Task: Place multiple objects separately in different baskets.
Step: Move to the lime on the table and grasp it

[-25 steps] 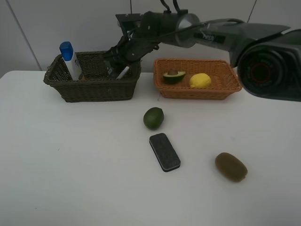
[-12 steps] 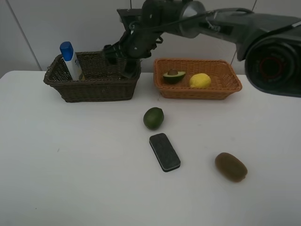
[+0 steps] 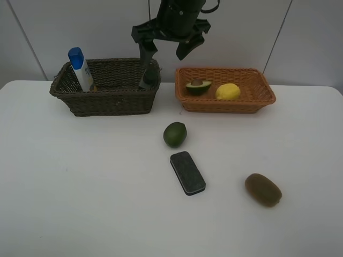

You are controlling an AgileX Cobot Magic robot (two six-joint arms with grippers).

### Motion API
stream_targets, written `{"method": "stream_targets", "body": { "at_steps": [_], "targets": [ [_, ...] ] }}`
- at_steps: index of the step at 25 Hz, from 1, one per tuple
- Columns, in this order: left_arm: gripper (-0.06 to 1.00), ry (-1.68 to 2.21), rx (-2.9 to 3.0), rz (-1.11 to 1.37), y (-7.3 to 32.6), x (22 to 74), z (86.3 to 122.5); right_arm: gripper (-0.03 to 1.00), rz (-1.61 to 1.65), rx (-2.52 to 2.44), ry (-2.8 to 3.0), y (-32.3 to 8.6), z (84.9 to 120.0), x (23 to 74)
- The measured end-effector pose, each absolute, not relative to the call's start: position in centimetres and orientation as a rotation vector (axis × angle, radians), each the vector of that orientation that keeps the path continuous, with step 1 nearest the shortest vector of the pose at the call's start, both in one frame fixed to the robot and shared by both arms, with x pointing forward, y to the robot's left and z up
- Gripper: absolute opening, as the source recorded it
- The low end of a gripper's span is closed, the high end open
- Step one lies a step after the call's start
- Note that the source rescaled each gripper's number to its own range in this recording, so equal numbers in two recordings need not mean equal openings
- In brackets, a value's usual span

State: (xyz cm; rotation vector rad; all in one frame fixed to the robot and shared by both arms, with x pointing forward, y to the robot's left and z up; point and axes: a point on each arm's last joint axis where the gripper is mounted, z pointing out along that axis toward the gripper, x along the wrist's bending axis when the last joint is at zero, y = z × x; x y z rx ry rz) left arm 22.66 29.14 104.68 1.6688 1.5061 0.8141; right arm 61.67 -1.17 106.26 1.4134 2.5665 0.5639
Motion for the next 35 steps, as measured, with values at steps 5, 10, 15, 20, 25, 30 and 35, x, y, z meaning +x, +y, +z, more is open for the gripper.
{"method": "stream_targets", "body": {
  "at_steps": [5,10,15,20,25,30,35],
  "targets": [
    [1.00,1.506,1.669,0.814,29.1,22.7,104.7,0.91,0.408,1.595,2.569,-2.8,104.3,59.4],
    [1.00,1.506,1.669,0.814,29.1,22.7,104.7,0.91,0.215,1.879,2.542,-3.7,100.4,57.5],
    [1.00,1.506,1.669,0.814,29.1,22.7,104.7,0.91,0.268,2.059,2.439,-3.6,98.0,57.2],
    [1.00,1.506,1.669,0.814,29.1,22.7,104.7,0.91,0.423,2.084,2.365,-2.9,96.8,58.1],
    [1.00,1.506,1.669,0.814,29.1,22.7,104.7,0.91,0.345,2.069,2.359,-2.9,94.1,58.7],
    [1.00,1.506,1.669,0.814,29.1,22.7,104.7,0.91,0.302,2.067,2.358,-2.6,91.4,59.2],
    [1.00,1.506,1.669,0.814,29.1,22.7,104.7,0.91,0.285,2.048,2.357,-2.5,89.1,59.6]
  ]
}}
